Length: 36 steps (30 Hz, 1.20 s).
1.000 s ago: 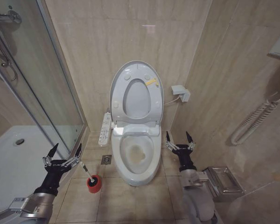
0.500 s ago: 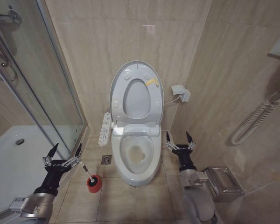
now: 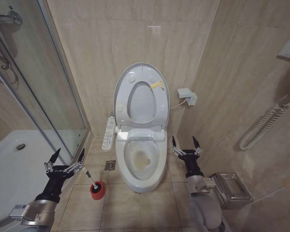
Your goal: Open the toilet lid, clean the toilet bowl with a toilet brush, close the toilet lid, and flush.
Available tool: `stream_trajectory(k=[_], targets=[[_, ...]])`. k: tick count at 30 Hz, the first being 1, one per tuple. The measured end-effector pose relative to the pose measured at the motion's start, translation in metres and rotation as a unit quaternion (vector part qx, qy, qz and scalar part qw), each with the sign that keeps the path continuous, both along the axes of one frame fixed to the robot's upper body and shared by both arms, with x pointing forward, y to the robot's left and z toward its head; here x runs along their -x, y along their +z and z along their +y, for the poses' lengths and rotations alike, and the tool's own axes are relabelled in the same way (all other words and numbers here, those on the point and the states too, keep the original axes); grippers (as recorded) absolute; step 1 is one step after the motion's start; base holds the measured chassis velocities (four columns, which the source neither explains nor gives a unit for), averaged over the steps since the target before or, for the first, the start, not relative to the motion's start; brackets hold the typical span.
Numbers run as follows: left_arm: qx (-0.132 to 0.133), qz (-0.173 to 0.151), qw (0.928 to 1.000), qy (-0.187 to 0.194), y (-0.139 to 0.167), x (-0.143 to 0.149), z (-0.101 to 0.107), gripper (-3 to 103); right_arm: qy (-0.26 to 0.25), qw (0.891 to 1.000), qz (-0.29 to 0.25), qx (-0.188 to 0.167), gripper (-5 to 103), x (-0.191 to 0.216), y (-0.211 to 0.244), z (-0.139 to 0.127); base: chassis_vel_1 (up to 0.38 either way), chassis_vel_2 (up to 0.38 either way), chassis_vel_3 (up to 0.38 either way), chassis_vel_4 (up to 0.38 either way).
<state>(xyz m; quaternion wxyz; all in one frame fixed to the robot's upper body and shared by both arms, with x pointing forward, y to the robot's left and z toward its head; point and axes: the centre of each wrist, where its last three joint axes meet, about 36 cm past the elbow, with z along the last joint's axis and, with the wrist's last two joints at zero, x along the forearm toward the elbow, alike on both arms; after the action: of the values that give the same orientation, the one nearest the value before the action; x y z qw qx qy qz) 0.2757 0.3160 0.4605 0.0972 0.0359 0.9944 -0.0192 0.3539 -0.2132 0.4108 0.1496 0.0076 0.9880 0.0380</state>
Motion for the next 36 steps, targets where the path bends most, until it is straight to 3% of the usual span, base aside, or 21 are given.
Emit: stream_trajectory(k=[36], targets=[[0.003,0.003,1.0000,0.001,-0.0012,-0.0022,-0.0011,100,0.000,1.000,0.000,0.000,100,0.0000,0.0000,0.0000,0.000,0.000,0.000,0.000]])
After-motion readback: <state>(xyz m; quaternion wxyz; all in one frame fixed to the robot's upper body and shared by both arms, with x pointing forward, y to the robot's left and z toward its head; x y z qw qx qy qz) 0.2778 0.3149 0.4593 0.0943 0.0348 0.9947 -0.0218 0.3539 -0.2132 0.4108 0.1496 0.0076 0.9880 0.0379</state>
